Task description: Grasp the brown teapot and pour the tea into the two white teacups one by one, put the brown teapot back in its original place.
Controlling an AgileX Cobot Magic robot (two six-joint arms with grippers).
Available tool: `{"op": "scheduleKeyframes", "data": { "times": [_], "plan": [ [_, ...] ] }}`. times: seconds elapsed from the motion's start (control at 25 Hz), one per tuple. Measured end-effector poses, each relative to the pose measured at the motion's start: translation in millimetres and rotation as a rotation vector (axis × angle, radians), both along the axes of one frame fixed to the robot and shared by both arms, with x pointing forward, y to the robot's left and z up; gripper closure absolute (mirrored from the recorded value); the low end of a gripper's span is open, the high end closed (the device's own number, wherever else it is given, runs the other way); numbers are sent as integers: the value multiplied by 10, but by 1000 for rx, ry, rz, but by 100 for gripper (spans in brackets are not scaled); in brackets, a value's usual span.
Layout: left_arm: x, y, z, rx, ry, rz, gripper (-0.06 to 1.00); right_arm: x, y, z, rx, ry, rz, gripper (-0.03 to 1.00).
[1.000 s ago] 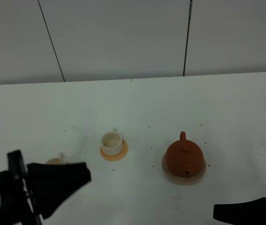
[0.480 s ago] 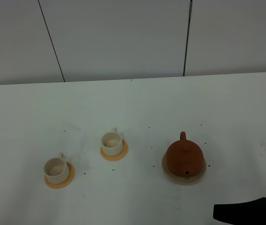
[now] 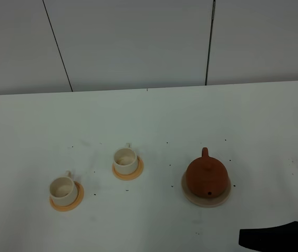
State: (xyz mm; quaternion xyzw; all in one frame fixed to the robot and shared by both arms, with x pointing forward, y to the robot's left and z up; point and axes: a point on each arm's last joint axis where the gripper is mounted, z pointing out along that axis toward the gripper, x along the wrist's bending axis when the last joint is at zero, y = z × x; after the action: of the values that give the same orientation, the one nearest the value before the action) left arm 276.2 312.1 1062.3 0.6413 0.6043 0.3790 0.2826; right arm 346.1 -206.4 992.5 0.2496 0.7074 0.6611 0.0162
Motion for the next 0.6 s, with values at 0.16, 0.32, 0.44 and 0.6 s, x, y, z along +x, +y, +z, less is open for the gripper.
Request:
{"op": "scheduleKeyframes", "data": {
  "times": [0.16,0.32,0.44,0.6],
  "plan": [
    [-189,-61,166,-58,101,-51,93,0,0,0,0,0,0,50],
    [-315,-129,146,-121,202,-100,93,0,0,0,0,0,0,50],
    [-415,-164,59,-168,166,-121,93,0,0,0,0,1,0,50],
    [-603,-139,-99,-207,68,-79,93,0,0,0,0,1,0,50]
  ]
}}
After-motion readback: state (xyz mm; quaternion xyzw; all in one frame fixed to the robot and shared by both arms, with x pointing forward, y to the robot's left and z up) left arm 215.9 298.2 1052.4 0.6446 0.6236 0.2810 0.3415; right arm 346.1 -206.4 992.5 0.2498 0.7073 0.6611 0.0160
